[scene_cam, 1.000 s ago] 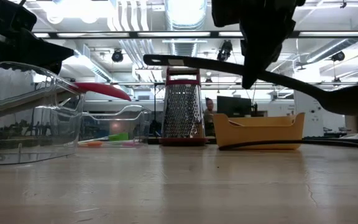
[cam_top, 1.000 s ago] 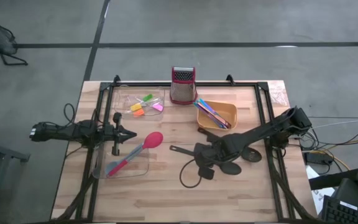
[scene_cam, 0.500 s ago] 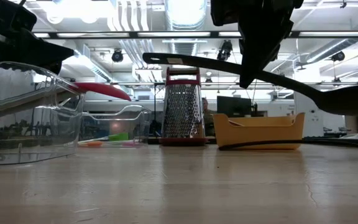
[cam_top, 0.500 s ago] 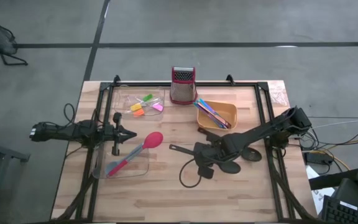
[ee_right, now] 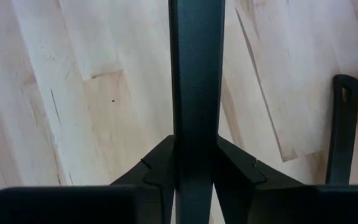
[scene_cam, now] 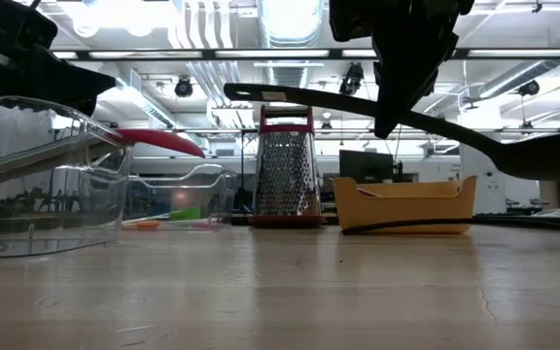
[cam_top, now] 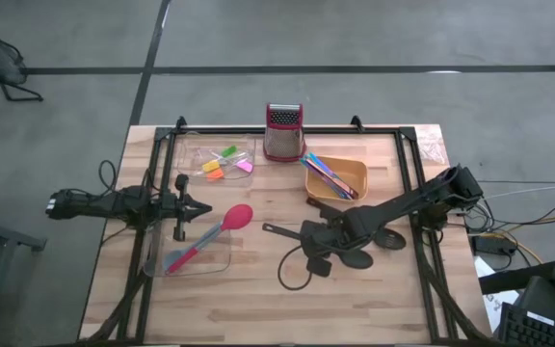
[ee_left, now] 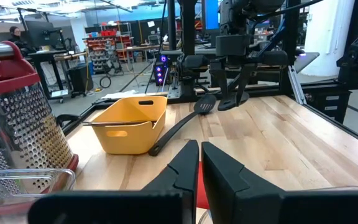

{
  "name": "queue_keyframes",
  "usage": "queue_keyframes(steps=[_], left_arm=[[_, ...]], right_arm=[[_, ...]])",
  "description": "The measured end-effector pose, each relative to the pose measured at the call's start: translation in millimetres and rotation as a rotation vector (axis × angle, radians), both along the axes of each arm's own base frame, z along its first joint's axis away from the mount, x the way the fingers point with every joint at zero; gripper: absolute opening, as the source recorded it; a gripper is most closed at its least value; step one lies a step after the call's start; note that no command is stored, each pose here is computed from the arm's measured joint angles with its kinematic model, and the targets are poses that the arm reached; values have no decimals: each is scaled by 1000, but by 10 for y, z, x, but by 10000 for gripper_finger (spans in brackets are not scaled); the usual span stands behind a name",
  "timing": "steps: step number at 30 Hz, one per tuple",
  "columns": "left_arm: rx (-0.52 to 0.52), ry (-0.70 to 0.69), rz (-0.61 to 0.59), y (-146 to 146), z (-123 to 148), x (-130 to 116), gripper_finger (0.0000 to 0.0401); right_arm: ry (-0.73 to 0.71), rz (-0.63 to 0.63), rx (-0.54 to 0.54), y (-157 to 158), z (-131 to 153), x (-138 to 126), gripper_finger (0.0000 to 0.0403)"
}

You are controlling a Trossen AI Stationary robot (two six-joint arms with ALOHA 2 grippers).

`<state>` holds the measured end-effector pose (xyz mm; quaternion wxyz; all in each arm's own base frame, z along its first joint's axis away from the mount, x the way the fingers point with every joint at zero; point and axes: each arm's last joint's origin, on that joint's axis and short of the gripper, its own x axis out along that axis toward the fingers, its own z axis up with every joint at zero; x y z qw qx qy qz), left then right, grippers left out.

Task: Pick & Place Kitchen Items
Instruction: Put the top black spoon into the bottom transparent bin

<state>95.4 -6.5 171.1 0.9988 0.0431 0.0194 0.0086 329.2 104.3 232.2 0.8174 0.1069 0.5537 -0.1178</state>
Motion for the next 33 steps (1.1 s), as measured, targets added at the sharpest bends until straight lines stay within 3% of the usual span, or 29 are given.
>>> queue_keyframes(steps=[9, 16, 22, 28, 33], left_arm=[[0, 0, 0, 0, 0, 0, 25], [0, 0, 0, 0, 0, 0, 25], [0, 0, 0, 0, 0, 0, 25], [51, -9, 10, 3, 4, 1, 25], [33, -10, 11, 3, 5, 2, 25]], right_arm=[[0, 0, 0, -1, 0, 1, 74], [-1, 1, -1, -5, 0, 2, 89], [-4, 10, -22, -13, 1, 5, 73], [-6, 14, -31, -14, 2, 5, 86], [-7, 16, -32, -14, 4, 6, 84]])
